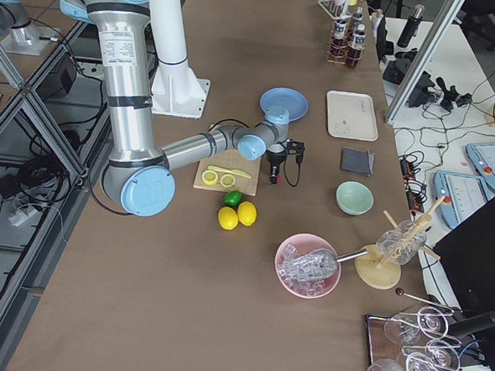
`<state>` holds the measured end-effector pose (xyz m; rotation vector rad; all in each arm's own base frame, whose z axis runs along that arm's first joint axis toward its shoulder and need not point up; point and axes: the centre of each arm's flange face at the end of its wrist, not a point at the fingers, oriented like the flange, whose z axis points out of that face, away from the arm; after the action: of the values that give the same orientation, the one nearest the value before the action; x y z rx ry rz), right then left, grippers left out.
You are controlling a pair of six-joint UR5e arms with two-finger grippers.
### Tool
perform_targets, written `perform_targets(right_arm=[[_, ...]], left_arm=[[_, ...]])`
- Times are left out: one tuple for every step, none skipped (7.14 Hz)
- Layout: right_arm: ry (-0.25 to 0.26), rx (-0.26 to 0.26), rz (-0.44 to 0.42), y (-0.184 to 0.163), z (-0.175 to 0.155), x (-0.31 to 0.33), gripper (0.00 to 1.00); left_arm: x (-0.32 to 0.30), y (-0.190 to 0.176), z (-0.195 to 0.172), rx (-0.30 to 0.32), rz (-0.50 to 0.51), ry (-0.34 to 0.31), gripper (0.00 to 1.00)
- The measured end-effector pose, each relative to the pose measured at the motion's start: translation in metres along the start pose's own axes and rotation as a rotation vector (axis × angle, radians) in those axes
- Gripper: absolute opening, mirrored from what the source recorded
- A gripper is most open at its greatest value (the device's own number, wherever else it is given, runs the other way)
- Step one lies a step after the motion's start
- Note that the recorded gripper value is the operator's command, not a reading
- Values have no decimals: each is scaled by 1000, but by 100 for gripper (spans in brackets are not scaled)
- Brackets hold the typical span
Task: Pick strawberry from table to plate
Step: 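Lower the right gripper onto the red strawberry and close it, then lift the strawberry with the right gripper and carry it over the plate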
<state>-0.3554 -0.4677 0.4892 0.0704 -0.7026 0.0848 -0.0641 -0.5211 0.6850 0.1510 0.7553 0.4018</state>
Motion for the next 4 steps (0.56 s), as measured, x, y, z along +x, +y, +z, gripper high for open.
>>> perform_targets(right_arm=[[0, 0, 0, 0, 0, 0, 0], [-3, 1, -1, 0, -1, -2, 0], [-20, 8, -6, -3, -7, -12, 0], [-43, 19, -7, -9, -17, -27, 0]], left_arm=[[0, 0, 0, 0, -1, 1, 98], [-1, 1, 1, -2, -2, 1, 98], [-1, 1, 2, -3, -3, 2, 98], [-1, 3, 3, -5, -5, 3, 98]])
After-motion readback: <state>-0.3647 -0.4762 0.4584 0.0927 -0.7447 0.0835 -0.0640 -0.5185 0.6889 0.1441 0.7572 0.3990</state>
